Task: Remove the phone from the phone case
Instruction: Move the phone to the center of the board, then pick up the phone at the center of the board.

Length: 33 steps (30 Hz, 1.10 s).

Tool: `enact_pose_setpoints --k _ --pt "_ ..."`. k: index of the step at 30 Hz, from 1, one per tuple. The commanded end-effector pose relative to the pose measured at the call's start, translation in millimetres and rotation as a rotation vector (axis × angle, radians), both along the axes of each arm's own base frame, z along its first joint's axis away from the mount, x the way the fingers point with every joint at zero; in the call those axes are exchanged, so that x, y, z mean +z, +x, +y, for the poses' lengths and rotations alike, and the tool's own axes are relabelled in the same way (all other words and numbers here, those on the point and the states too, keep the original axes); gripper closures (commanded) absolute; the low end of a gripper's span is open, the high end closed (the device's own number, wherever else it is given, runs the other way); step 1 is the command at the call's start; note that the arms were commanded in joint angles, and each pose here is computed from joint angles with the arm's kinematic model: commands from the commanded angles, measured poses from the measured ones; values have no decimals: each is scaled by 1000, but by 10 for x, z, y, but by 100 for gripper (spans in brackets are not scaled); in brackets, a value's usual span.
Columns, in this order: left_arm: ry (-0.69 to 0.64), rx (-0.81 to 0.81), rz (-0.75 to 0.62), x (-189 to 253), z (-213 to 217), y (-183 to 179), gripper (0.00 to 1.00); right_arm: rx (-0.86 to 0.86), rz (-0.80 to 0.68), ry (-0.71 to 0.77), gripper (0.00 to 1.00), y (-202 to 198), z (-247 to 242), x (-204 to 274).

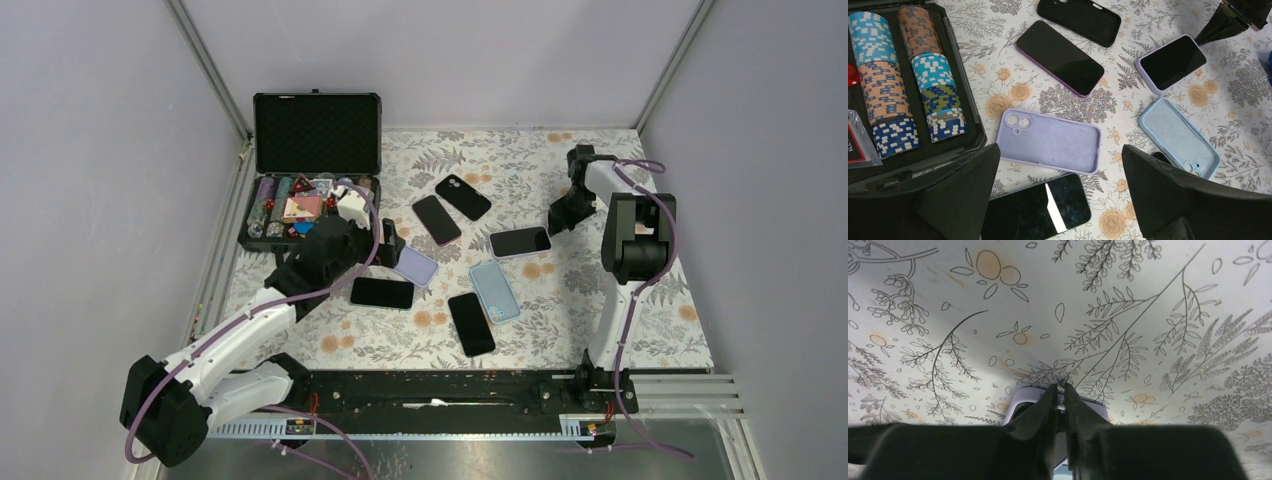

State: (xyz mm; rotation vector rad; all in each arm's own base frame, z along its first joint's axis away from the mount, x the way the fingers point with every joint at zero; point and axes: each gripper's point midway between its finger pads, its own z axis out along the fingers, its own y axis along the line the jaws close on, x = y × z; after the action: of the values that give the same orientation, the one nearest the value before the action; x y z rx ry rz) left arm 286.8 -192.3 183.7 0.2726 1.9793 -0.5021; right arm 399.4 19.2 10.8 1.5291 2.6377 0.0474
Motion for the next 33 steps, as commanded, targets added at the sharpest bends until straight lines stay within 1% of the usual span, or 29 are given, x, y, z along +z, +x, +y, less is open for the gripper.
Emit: enact_pose_setpoints --k 1,4,6,8,9,10,12,14,16,17,18,20,21,24,28,33 --pt "-65 -12 -66 214 -34 11 1 121 -30 -145 67 5 -172 343" --pt "-60 -10 -88 260 -11 10 1 218 -48 -270 23 13 -374 622" --pt "-57 -3 -104 288 8 20 1 344 -106 -305 11 78 -298 783" --pt "-51 1 -109 299 19 30 1 504 -175 -275 3 171 -164 858" --pt "-53 3 -114 325 18 38 1 584 -190 -233 1 188 -68 873" --pt "-53 3 -115 330 18 41 1 621 -158 -222 0 149 -61 858" --pt "-57 1 -112 330 11 43 1 642 -71 -208 0 67 -84 836" --pt "-65 0 -113 333 -5 50 1 574 -47 -170 0 -28 -17 754" --pt "-73 2 -120 351 -15 68 1 466 -109 -124 0 -54 159 659" --pt "-73 4 -119 349 -16 74 1 403 -163 -95 0 -2 277 622" --pt "-73 5 -119 348 -17 78 1 315 -189 -55 0 11 390 579" --pt "-72 6 -118 341 -17 82 1 219 -177 -4 0 -33 577 491" --pt "-71 6 -119 343 -15 84 1 195 -161 -1 0 -50 658 486" --pt "-68 2 -118 325 -22 86 1 158 -105 -74 0 -62 823 512" --pt "-78 -3 -114 308 -34 73 1 74 -52 -123 0 -17 917 437" --pt "-78 12 -122 290 6 65 1 -85 62 -152 0 -297 850 263"
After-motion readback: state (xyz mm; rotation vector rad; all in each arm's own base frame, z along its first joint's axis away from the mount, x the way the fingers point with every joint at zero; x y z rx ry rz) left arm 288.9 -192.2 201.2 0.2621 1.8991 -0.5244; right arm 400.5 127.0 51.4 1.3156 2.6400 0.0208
